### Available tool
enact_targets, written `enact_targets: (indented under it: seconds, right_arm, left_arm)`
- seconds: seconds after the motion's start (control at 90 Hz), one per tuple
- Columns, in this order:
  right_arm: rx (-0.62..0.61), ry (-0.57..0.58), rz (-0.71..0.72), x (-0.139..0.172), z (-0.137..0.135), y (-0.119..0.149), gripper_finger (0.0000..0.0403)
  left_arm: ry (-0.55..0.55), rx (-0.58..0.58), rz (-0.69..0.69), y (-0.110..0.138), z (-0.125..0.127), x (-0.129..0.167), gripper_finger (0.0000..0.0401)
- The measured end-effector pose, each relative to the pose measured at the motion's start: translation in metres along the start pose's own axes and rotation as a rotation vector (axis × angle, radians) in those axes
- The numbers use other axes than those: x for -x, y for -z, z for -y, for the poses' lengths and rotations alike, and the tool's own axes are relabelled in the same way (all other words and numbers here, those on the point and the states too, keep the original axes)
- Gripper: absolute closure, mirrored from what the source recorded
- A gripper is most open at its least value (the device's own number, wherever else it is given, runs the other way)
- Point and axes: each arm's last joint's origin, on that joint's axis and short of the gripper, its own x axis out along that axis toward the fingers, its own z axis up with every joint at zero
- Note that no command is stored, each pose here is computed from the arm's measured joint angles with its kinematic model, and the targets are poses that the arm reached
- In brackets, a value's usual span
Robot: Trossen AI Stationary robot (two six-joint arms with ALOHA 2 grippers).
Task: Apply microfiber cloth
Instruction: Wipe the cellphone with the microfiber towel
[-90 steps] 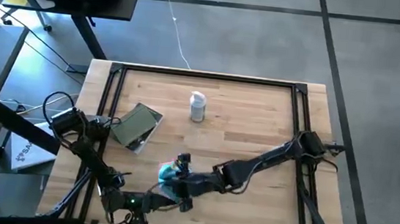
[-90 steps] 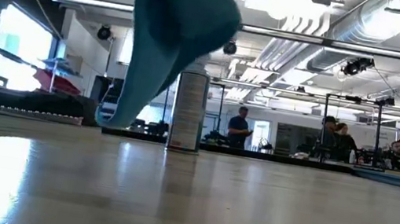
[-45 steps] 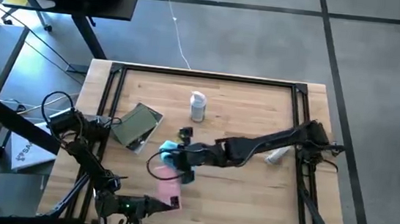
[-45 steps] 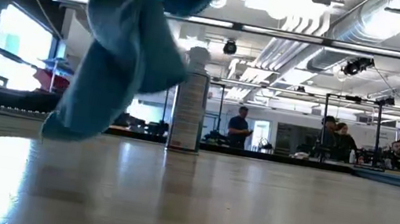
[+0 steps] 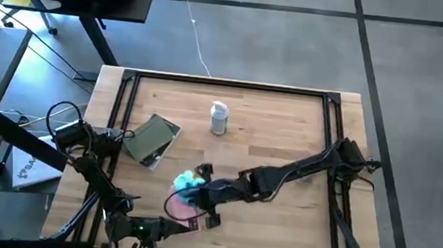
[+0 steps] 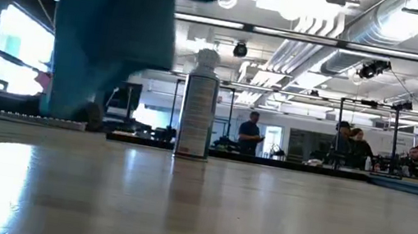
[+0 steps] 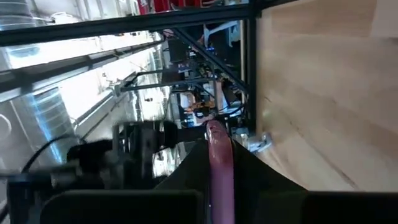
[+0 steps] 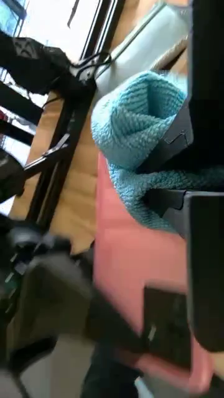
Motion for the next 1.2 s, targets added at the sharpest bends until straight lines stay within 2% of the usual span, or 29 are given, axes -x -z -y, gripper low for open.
enact_targets:
  seconds: [0.167,0.333,0.456,0.6,0.833,0.922,1.056,1.2]
  right_arm:
    - [-0.059,-0.023,0.006,0.001,-0.028,0.000,0.0403]
    - [-0.084,0.042,0.046,0.008,-0.049,-0.004,0.0403]
    - [-0.065,0.088,0.068,0.009,-0.052,-0.005,0.0403]
    - [-0.049,0.161,0.052,0.004,-0.034,-0.004,0.0403]
    - [0.033,0.271,0.012,-0.004,0.020,-0.001,0.0403]
    - [0.066,0.300,-0.037,-0.007,0.040,0.005,0.0403]
    - [0.073,0.313,-0.101,0.000,0.058,0.009,0.0403]
    - [0.045,0.318,-0.183,0.016,0.053,0.009,0.0403]
  left_arm:
    - [0.002,-0.021,-0.004,0.002,-0.002,0.000,0.0390]
    - [-0.022,0.003,0.005,0.000,-0.015,-0.002,0.0390]
    - [-0.027,0.000,0.019,-0.004,-0.020,-0.002,0.0390]
    - [-0.012,-0.015,0.020,-0.007,-0.022,-0.002,0.0390]
    - [-0.017,0.017,0.060,-0.013,-0.025,0.004,0.0390]
    - [-0.018,-0.009,0.071,-0.015,-0.026,0.007,0.0390]
    - [-0.017,0.075,0.041,-0.015,-0.028,0.010,0.0390]
    - [-0.014,0.257,-0.070,-0.011,-0.026,0.009,0.0390]
